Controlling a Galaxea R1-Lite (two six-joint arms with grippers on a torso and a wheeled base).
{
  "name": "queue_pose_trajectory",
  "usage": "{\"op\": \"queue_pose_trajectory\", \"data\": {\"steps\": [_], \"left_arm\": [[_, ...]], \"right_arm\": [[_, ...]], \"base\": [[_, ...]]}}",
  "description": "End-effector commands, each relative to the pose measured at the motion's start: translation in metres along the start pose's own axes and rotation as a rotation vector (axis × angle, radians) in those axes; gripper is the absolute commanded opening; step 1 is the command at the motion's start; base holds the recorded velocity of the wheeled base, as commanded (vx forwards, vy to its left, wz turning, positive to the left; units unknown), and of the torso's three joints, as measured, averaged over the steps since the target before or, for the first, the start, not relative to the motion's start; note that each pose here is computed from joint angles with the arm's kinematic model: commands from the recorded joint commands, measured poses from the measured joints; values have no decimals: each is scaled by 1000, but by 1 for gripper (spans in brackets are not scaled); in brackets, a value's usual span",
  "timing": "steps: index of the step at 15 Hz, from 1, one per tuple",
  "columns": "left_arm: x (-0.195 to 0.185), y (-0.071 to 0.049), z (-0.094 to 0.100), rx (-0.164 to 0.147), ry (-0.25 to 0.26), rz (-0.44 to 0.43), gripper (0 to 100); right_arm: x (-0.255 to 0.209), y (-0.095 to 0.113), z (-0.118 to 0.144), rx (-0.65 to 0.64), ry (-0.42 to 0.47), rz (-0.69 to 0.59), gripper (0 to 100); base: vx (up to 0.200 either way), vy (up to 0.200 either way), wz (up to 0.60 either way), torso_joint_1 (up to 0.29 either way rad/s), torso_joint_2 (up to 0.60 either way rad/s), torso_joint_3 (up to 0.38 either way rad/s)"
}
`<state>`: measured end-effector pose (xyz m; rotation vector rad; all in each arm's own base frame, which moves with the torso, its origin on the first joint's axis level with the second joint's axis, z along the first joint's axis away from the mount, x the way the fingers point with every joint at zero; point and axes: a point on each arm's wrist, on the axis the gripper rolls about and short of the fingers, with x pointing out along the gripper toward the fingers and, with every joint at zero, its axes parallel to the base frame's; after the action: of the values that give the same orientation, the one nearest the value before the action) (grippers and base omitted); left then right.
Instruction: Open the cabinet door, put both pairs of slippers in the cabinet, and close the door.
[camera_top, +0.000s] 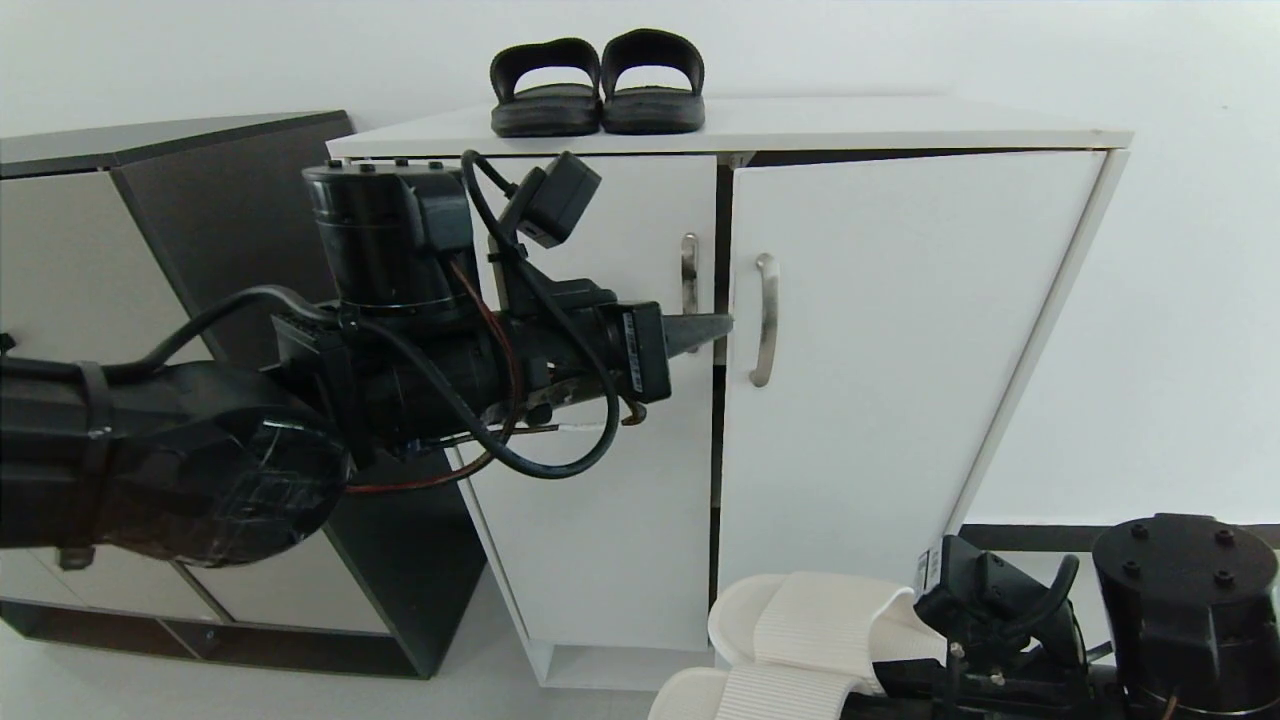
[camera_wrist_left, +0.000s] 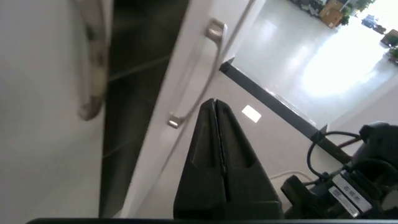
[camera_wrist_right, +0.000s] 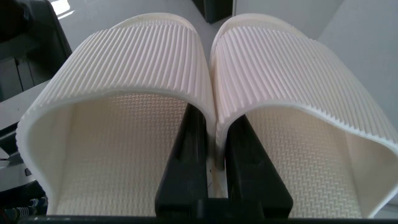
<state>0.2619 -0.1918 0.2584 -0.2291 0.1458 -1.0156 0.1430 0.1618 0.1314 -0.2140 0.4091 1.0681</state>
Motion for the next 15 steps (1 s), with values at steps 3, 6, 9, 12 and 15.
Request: {"op": "queue_pose_trajectory", "data": {"steps": [3, 6, 9, 12, 15], "left_arm": [[7, 24, 21, 13, -61, 54, 0], [24, 39, 22, 8, -71, 72, 0], [31, 43, 23, 1, -59, 75, 0], [39, 46, 23, -8, -43, 76, 0], [44, 43, 25, -1, -49, 63, 0]], "right_arm": [[0, 0, 0, -1, -1, 1, 0], [1, 0, 0, 0, 1, 0, 0], [1, 0, 0, 0, 1, 1, 0], [1, 0, 0, 0, 4, 0, 0], [3, 0, -1, 0, 8, 2, 0]], "base": [[0, 0, 0, 0, 0, 0], [0, 0, 0, 0, 0, 0], [0, 0, 0, 0, 0, 0], [0, 0, 0, 0, 0, 0], [0, 0, 0, 0, 0, 0]]}}
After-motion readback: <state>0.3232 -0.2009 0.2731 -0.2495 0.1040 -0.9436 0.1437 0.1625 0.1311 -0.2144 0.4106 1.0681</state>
